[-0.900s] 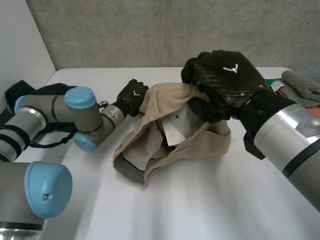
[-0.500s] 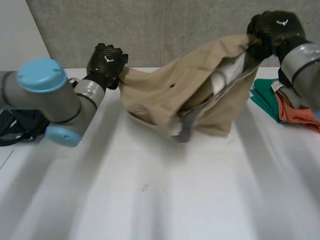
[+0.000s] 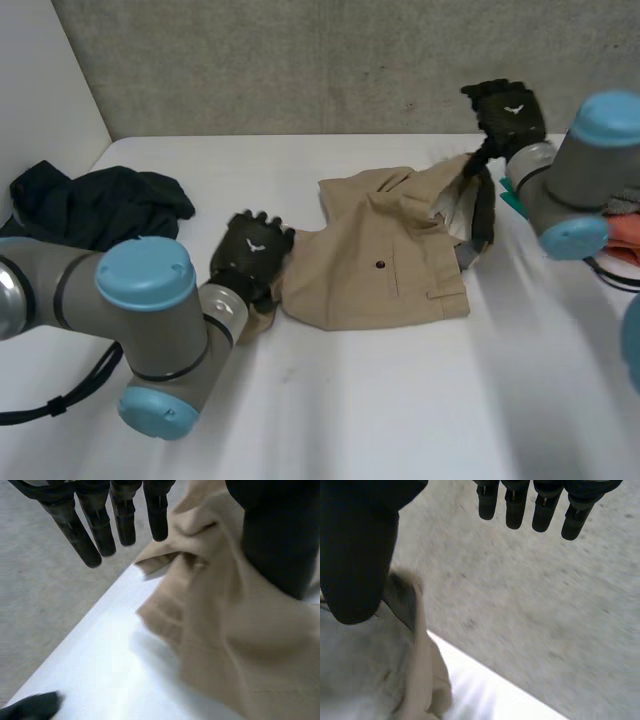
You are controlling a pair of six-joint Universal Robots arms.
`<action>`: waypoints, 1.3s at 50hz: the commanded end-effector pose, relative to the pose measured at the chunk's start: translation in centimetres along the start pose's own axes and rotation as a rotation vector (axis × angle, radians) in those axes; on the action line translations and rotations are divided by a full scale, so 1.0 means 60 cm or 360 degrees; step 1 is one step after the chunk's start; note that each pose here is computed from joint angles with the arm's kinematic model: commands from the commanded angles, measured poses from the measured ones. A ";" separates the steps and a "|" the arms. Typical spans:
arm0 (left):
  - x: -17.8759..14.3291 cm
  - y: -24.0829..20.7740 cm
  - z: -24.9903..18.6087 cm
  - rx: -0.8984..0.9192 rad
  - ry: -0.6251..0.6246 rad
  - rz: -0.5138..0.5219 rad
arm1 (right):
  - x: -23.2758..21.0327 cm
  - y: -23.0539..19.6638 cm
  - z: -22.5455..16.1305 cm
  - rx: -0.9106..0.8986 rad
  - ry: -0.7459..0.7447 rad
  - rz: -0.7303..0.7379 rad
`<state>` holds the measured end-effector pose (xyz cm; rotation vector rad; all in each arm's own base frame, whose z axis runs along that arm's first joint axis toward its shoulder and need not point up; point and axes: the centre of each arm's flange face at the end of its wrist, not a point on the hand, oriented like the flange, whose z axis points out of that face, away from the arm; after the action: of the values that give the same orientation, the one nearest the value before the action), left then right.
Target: Fold the laundry.
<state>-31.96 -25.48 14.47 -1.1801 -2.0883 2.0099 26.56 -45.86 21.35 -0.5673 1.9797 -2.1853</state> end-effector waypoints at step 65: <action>-0.293 -0.389 -0.158 0.1043 -0.0705 -0.0469 | -0.033 -0.426 -0.290 0.0538 -0.0118 -0.0166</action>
<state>-28.14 -26.67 36.50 -0.5147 -1.6592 2.5134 27.47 -28.08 36.85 -0.8498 1.6784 -2.3614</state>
